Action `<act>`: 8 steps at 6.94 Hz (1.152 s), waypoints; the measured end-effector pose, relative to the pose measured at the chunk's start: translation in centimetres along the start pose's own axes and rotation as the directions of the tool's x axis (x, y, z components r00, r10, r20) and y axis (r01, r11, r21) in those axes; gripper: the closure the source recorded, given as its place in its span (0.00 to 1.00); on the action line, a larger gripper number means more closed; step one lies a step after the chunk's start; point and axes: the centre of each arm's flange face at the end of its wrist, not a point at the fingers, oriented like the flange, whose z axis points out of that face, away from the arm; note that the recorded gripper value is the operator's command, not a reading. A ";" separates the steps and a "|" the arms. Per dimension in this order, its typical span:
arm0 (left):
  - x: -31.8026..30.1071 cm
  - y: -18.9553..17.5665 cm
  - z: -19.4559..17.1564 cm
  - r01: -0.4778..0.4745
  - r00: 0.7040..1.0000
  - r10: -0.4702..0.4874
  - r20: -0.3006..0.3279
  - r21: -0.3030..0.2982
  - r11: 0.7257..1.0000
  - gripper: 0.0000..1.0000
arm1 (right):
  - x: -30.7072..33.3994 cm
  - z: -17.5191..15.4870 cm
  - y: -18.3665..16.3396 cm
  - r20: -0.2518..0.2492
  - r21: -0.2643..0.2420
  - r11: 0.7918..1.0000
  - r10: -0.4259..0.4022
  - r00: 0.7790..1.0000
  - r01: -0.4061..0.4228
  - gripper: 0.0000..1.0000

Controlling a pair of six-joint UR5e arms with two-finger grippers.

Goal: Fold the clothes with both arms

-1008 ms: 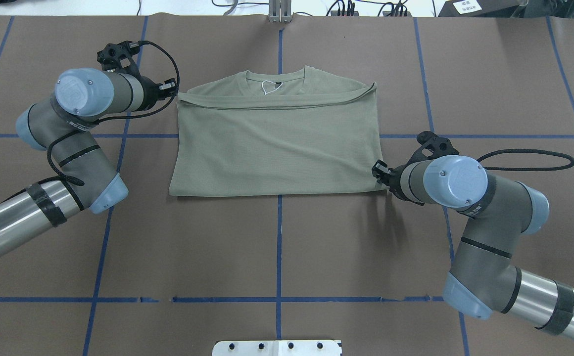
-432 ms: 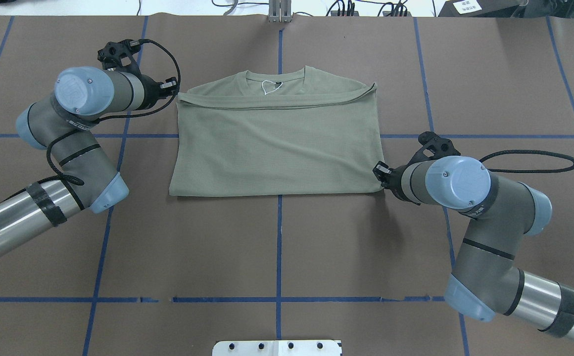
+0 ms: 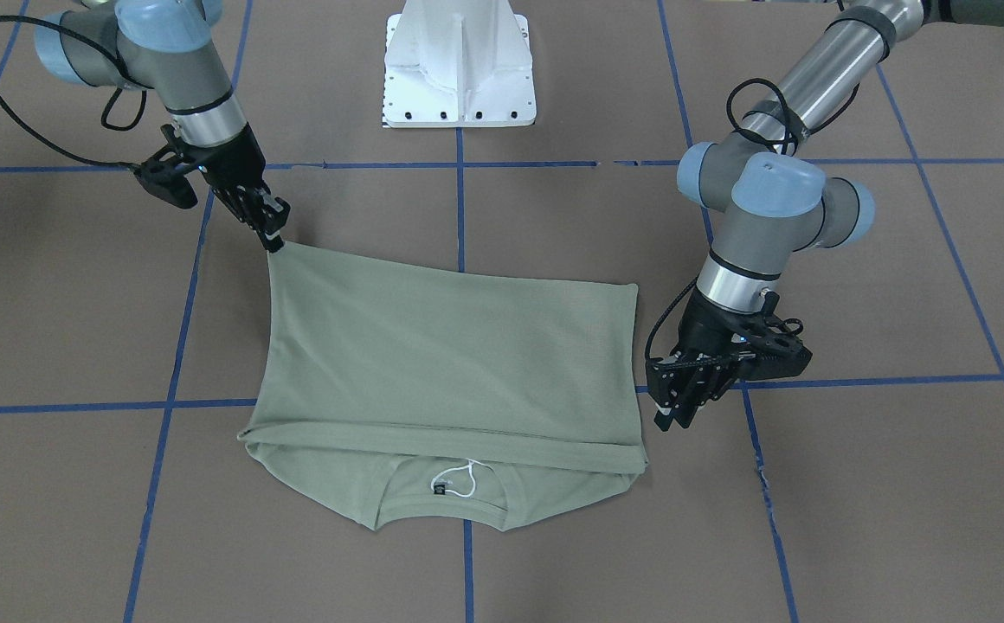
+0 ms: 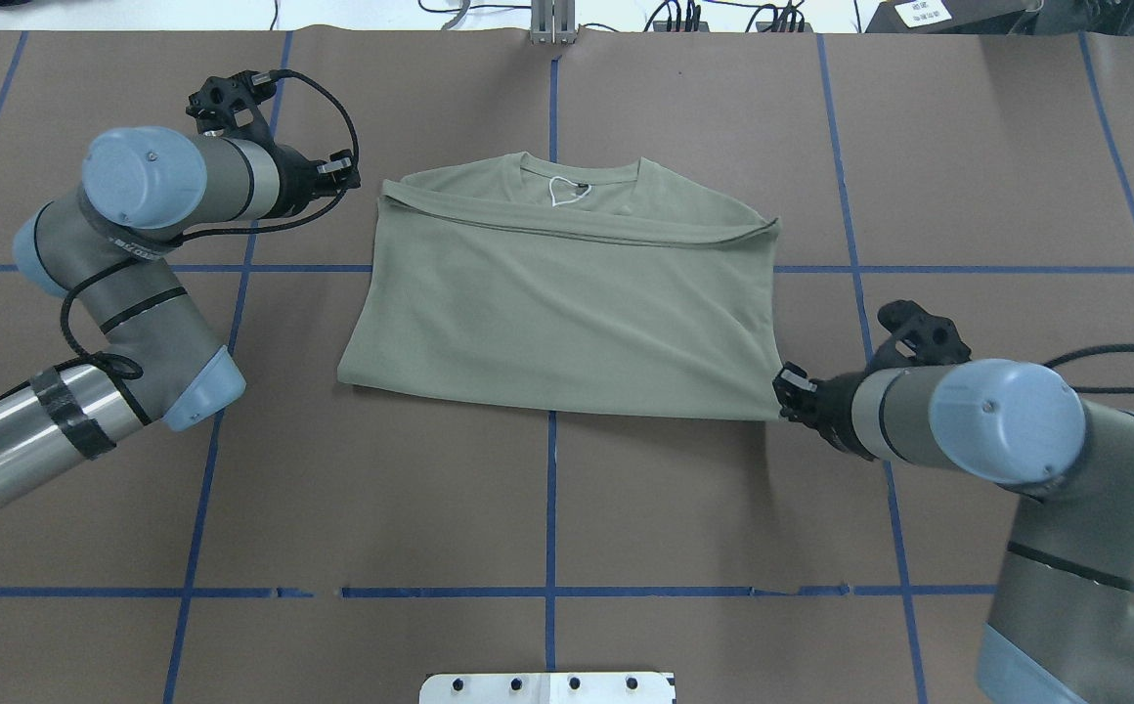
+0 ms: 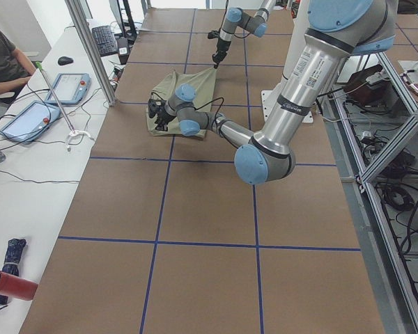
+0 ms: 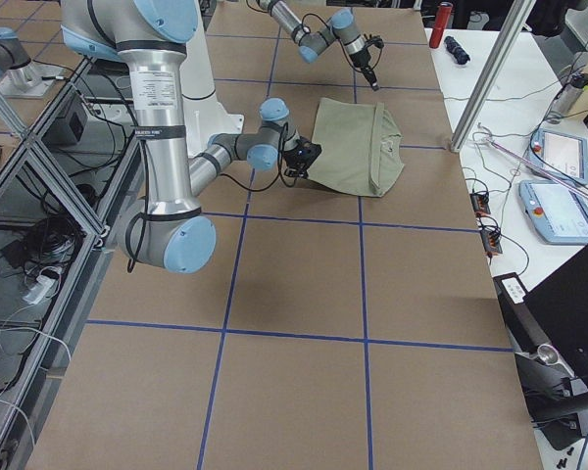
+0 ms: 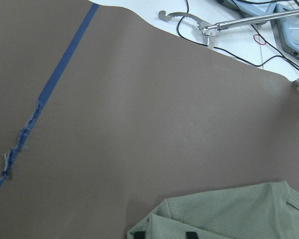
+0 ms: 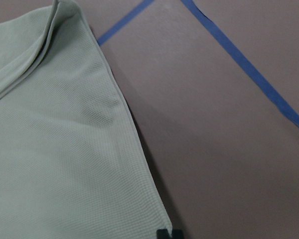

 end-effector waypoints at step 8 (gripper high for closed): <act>2.1 7.7 -9.1 0.190 0.966 -0.233 -0.113 -0.300 0.935 0.56 | 12.0 -7.5 21.7 -0.313 -0.304 0.951 -0.044 0.949 -0.056 0.00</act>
